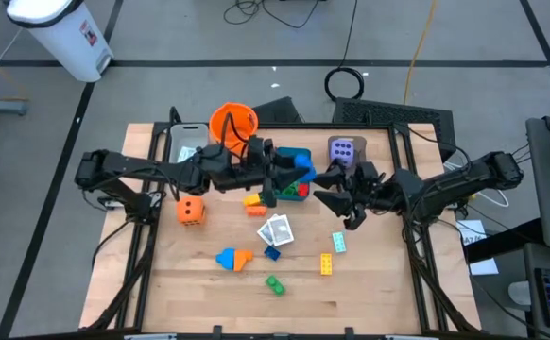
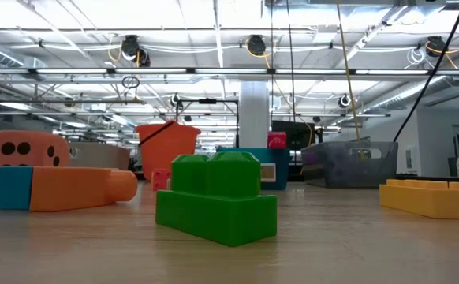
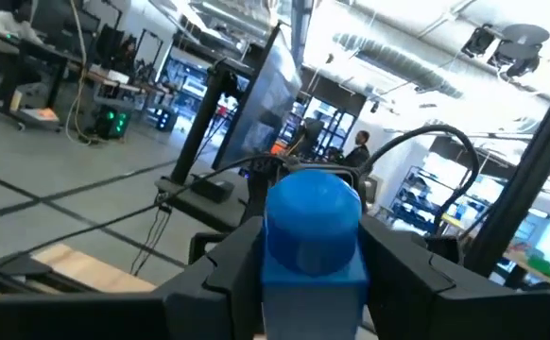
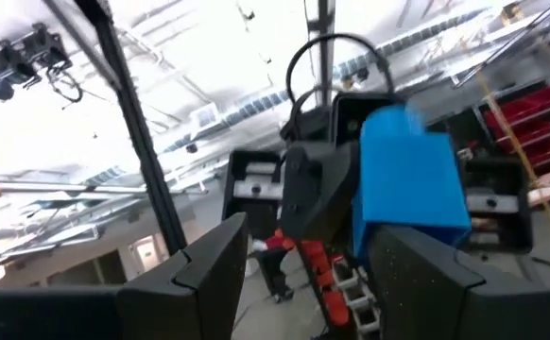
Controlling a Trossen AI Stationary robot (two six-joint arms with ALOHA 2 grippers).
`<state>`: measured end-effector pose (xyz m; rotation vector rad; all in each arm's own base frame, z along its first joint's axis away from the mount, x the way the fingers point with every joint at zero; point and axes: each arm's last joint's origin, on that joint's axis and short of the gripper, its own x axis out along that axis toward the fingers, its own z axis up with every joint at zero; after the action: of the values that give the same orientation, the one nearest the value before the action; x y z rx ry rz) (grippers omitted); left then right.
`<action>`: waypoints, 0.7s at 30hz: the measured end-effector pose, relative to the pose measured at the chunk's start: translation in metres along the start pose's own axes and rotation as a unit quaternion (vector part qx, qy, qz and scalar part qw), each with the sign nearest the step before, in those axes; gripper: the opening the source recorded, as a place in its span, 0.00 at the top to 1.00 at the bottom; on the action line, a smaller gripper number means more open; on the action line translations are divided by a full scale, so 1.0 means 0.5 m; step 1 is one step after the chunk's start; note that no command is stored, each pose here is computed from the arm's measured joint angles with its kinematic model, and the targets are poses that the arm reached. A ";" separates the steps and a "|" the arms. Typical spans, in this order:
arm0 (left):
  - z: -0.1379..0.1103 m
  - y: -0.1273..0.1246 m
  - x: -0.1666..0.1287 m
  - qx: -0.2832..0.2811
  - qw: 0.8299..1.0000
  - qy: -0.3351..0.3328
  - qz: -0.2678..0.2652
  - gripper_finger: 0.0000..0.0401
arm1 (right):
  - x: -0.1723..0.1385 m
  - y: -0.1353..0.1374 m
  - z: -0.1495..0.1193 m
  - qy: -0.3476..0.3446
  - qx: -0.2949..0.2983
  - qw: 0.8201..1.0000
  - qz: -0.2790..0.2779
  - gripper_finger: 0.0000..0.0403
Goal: Pick & Place Toys
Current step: Put the blue game piece into the blue bin
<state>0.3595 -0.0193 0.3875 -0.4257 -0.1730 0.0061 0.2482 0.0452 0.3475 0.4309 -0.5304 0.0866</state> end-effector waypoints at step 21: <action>-0.010 0.000 0.002 0.018 1.000 0.009 0.001 0.60 | 0.004 -0.022 0.005 -0.003 0.012 0.999 -0.034 0.89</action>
<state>0.3614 -0.0214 0.3834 -0.3906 -0.1538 0.0070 0.2508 0.0341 0.3464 0.4725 -0.5215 0.0258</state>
